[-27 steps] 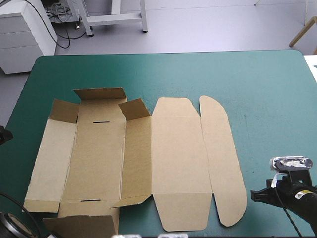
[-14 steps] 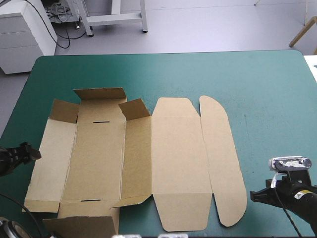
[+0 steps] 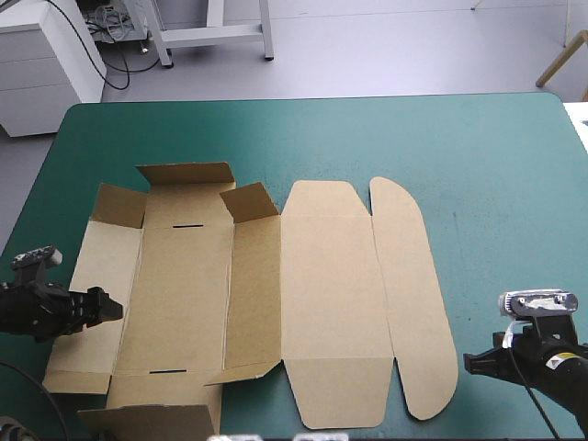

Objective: Fold the box

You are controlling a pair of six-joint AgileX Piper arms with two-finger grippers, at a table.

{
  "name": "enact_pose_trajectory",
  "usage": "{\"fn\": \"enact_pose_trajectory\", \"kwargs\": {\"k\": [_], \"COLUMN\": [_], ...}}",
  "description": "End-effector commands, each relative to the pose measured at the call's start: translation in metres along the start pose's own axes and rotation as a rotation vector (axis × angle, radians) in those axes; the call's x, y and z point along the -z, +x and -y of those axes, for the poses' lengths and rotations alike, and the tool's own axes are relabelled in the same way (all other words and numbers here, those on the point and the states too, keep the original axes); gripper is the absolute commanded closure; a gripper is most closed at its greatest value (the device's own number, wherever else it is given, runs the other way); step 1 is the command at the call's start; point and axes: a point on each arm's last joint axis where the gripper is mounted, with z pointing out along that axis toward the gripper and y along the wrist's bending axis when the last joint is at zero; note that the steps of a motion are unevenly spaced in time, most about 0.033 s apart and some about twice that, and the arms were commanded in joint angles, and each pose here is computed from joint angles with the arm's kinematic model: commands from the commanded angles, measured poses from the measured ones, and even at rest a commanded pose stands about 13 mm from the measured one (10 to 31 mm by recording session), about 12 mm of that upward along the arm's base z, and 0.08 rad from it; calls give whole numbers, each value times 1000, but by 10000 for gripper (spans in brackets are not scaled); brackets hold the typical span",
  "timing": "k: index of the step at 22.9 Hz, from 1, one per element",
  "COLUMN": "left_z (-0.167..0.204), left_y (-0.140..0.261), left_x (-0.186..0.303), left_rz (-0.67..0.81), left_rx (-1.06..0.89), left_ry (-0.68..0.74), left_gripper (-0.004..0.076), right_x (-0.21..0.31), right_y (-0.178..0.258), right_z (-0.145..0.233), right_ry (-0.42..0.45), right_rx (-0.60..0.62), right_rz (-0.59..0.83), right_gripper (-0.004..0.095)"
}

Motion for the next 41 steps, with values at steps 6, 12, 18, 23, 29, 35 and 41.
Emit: {"fn": "enact_pose_trajectory", "kwargs": {"k": [6, 12, 18, 23, 29, 35, 41], "left_z": [20, 27, 31, 37, 46, 58, 57], "left_y": [21, 12, -11, -31, -54, -66, -66], "left_x": [-22, -17, 9, 39, 89, 143, 145], "left_rz": [-58, 23, 113, 200, 306, 421, 423], "left_rx": [-27, -36, -107, -146, -183, -179, -141], "left_ry": [212, 275, 226, 169, 6, -185, -192], "left_gripper": [547, 734, 734, 734, 734, 734, 734], "right_x": [4, 4, 4, 4, 4, 4, 4], "right_y": [-9, -9, -9, -9, -9, -9, -9], "right_z": [0, 0, 0, 0, 0, 0, 0], "right_ry": [1, 1, 1, 1, 1, 1, 1], "right_rx": [5, 5, 5, 5, 5, 5, 5], "right_rz": [64, 64, 64, 64, 64, 64, 64], "right_gripper": [922, 922, 922, 922, 922, 922, 922]}}
